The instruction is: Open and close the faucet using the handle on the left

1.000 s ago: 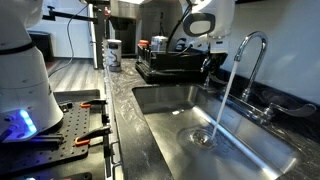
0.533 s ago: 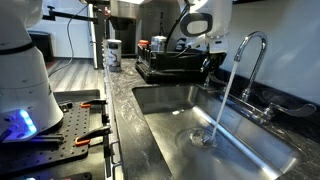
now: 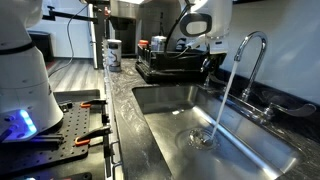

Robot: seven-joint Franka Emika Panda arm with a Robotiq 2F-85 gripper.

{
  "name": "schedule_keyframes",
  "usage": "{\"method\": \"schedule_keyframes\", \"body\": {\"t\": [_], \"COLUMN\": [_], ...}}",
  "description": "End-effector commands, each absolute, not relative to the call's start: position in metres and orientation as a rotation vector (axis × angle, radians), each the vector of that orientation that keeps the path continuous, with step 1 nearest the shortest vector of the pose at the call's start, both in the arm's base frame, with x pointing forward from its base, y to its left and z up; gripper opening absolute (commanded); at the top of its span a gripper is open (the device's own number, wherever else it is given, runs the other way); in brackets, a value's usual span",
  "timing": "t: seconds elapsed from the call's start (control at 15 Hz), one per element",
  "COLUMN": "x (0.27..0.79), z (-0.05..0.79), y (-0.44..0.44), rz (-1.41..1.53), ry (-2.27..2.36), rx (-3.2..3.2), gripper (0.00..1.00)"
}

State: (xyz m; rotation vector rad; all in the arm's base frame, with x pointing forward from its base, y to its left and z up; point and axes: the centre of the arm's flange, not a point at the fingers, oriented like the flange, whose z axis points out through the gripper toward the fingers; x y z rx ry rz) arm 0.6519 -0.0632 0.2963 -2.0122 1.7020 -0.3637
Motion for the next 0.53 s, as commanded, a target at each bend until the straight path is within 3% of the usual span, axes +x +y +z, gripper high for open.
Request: {"method": "schedule_keyframes", "body": {"t": [0.0,0.47], "x": [0.6267,0.6271], "z": [0.3009,0.2995], "y": [-0.0464,-0.0465], "rz": [-0.318,-0.317], "ry": [1.689,1.692], "rx": [-2.008,-2.007], "gripper": [0.05,0.05]}}
